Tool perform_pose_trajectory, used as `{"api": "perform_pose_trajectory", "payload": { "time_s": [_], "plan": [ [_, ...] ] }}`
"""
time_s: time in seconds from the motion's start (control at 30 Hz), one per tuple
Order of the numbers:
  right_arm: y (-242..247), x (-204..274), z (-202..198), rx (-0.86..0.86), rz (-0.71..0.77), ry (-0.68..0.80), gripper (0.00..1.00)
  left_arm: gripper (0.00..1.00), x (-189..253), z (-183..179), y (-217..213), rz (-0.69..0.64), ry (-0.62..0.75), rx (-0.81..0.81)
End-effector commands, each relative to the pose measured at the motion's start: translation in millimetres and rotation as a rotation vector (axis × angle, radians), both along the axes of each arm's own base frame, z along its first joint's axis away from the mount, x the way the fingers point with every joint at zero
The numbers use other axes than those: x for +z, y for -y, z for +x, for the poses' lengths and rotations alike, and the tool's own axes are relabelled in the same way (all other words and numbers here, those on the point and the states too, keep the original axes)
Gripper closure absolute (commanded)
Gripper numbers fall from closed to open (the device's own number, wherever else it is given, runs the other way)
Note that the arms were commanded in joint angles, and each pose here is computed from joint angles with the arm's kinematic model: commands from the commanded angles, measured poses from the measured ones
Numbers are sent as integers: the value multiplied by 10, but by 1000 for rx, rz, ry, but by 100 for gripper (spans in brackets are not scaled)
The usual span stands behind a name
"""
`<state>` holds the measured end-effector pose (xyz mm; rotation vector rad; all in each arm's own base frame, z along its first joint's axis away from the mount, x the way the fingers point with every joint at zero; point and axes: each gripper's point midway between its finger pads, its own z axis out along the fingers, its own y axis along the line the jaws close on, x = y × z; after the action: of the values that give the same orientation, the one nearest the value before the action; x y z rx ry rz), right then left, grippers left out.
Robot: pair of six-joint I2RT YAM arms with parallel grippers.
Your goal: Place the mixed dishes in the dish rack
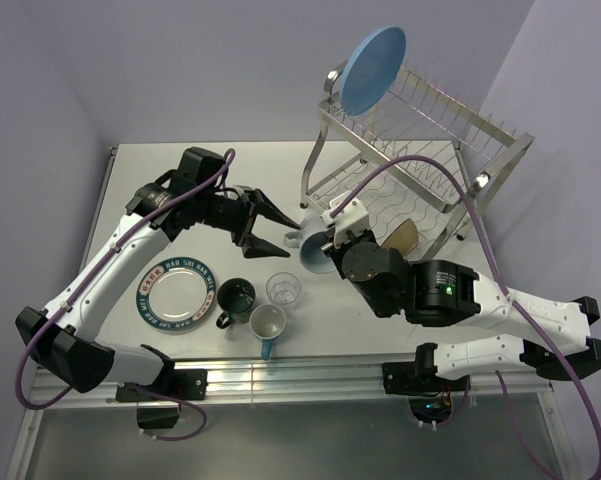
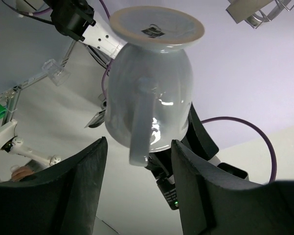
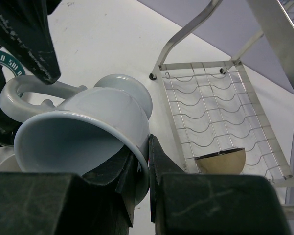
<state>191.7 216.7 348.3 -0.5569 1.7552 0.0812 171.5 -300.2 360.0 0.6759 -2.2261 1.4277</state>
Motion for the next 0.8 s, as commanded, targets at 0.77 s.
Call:
{"api": "perform_pose_trajectory", "payload": {
  "time_s": [0.77],
  "plan": [
    [-134, 418, 7, -12, 183, 56, 100, 75, 208, 141, 79, -63, 78, 29]
  ]
}}
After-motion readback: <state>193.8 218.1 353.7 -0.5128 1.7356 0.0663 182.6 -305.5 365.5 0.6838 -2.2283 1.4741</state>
